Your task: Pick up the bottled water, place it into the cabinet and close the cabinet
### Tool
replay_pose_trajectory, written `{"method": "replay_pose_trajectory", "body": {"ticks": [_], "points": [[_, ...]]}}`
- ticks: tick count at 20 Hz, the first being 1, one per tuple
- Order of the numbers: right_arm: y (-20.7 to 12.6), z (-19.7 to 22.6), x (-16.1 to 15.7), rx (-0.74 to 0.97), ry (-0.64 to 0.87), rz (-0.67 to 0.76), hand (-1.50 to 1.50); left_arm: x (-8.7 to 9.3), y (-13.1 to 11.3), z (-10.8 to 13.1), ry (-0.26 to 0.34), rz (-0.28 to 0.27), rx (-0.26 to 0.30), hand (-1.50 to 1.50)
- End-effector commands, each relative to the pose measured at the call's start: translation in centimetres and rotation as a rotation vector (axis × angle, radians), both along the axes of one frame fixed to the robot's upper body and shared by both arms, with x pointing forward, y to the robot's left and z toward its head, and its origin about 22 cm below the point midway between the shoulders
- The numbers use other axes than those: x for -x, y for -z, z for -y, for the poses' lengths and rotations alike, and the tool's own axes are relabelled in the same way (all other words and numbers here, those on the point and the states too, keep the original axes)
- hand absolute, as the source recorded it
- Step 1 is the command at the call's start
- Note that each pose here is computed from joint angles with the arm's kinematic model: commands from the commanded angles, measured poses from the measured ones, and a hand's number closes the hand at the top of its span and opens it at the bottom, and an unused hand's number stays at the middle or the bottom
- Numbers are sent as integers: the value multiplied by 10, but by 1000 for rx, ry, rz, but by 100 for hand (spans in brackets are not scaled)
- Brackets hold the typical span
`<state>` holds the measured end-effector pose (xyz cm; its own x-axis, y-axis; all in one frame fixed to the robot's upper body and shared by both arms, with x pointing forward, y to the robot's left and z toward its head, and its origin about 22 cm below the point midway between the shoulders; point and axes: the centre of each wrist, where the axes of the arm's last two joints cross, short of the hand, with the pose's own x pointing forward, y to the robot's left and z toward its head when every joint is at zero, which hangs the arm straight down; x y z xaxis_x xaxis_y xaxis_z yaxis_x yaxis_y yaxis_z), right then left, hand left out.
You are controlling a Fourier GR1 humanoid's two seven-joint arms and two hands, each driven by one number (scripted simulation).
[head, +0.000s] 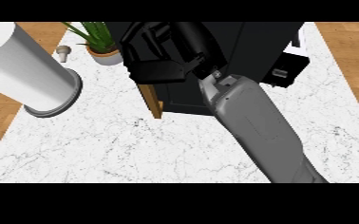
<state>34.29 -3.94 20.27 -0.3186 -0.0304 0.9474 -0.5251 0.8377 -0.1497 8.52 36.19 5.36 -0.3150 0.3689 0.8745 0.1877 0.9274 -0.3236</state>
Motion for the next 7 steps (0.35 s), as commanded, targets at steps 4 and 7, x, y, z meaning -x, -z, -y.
{"method": "replay_pose_trajectory", "body": {"ticks": [4,7], "points": [[18,32,-46,28,199,-121,150,-10,0,-5,9,14,4,150],[36,29,-46,43,207,-123,150,-12,-3,-1,22,26,-2,150]]}}
